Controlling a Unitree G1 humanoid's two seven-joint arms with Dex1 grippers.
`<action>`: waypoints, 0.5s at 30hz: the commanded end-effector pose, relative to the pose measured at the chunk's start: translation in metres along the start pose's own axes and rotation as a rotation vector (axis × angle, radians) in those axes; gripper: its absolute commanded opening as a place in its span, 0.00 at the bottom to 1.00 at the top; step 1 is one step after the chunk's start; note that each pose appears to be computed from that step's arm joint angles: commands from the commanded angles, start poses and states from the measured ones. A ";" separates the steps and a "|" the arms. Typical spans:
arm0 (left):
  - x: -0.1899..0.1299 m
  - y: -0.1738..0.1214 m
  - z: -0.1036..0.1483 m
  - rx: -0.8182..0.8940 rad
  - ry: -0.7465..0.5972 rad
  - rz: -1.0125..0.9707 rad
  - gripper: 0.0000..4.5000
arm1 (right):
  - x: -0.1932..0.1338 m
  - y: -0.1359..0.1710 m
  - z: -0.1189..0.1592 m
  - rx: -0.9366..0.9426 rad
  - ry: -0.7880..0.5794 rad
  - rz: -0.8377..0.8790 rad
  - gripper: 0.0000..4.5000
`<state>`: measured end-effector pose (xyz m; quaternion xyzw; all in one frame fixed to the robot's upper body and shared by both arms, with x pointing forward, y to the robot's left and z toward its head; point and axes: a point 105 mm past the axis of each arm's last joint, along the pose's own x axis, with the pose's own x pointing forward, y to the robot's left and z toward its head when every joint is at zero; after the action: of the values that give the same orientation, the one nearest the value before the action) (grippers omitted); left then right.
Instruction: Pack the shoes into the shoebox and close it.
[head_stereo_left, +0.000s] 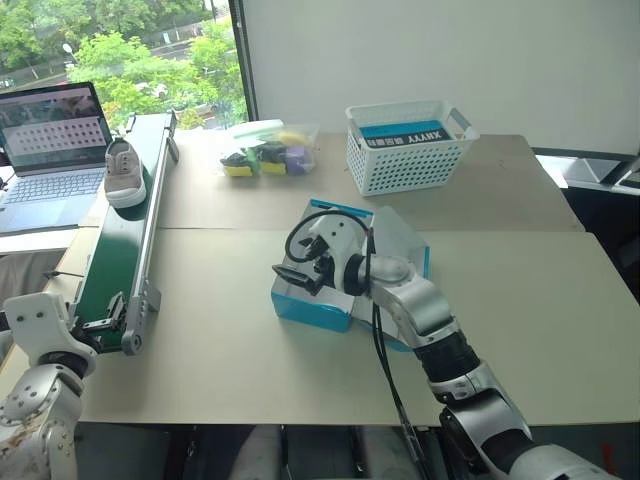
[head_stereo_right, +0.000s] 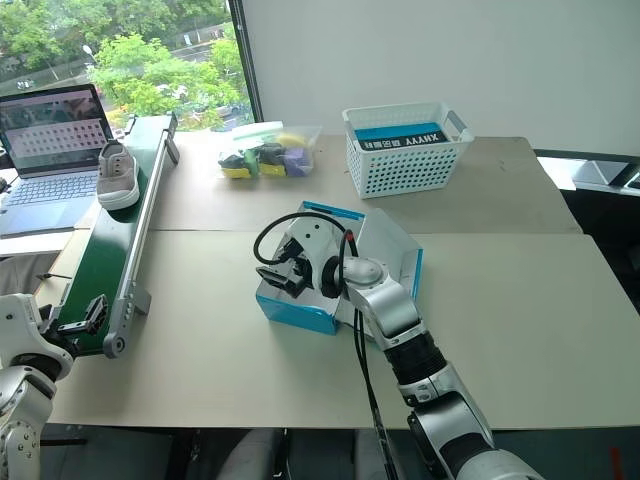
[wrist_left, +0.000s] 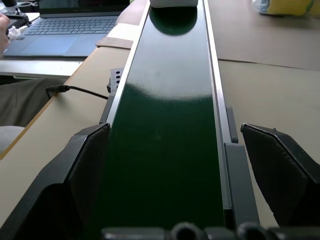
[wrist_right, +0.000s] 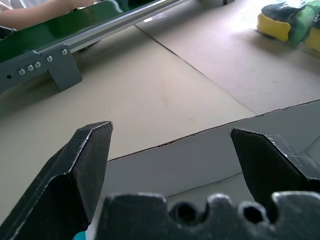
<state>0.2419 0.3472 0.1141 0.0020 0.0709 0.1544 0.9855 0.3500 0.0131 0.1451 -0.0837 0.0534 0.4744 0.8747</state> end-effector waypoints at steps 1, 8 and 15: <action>-0.001 0.005 0.011 0.018 -0.048 0.025 1.00 | 0.001 -0.001 0.017 -0.031 -0.058 0.002 1.00; -0.001 0.006 0.010 0.009 -0.050 0.033 1.00 | 0.001 0.000 0.015 -0.036 -0.050 0.000 1.00; 0.003 0.005 0.007 0.012 -0.047 0.036 1.00 | 0.002 -0.003 0.014 -0.037 -0.039 -0.017 1.00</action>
<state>0.2433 0.3508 0.1147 0.0015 0.0629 0.1656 0.9842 0.3521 0.0134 0.1412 -0.0844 0.0598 0.4698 0.8767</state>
